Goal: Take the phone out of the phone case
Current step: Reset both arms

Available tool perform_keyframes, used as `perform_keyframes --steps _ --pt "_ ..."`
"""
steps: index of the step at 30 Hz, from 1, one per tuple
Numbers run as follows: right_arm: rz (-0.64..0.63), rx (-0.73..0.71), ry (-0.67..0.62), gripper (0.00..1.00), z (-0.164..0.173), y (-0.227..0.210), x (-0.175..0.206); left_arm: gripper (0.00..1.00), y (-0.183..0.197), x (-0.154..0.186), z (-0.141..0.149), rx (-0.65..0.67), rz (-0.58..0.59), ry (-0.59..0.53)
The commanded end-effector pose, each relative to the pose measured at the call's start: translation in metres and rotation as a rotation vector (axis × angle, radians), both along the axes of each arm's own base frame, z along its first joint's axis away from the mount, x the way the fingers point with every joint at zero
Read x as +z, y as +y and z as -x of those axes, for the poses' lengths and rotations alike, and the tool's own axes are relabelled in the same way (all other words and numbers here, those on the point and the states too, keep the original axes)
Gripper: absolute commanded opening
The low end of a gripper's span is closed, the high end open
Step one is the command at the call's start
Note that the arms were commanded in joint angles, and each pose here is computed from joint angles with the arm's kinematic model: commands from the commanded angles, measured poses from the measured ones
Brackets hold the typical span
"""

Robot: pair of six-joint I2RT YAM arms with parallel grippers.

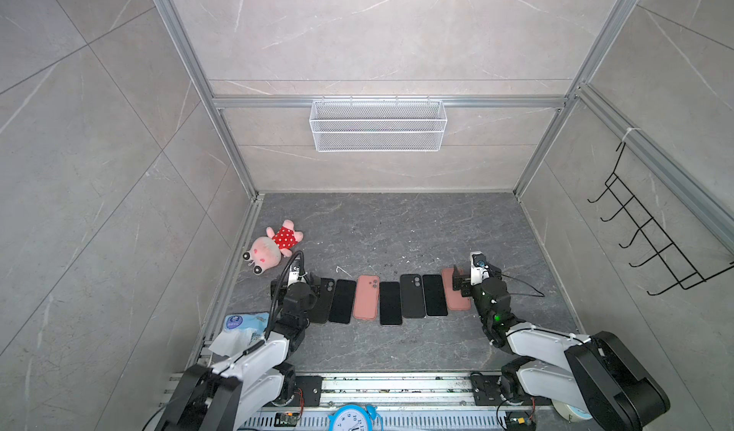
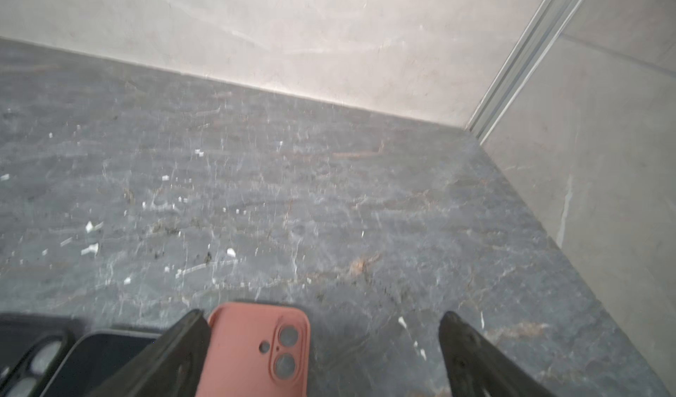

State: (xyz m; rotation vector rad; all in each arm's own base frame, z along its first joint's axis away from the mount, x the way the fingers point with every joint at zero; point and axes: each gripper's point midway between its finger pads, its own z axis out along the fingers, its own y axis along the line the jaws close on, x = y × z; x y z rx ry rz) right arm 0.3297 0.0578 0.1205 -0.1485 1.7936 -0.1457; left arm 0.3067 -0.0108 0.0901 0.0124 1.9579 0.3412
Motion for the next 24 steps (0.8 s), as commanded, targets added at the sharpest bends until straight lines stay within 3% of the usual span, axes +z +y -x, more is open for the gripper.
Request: perform_keyframes --steps 1,8,16,24 --pt "0.005 -0.022 -0.102 1.0 -0.007 -0.004 0.022 0.99 -0.013 0.041 -0.028 -0.093 0.036 -0.199" --pt "-0.017 -0.058 -0.113 1.0 -0.016 -0.018 0.018 0.99 -0.003 0.028 -0.049 -0.101 0.0 -0.198" --pt "-0.082 -0.091 -0.086 1.0 -0.023 -0.033 0.01 0.99 0.02 0.01 -0.061 -0.081 0.126 -0.137" --pt "-0.114 -0.113 -0.044 1.0 -0.033 -0.043 -0.004 0.99 0.027 -0.001 -0.074 -0.08 0.181 -0.057"
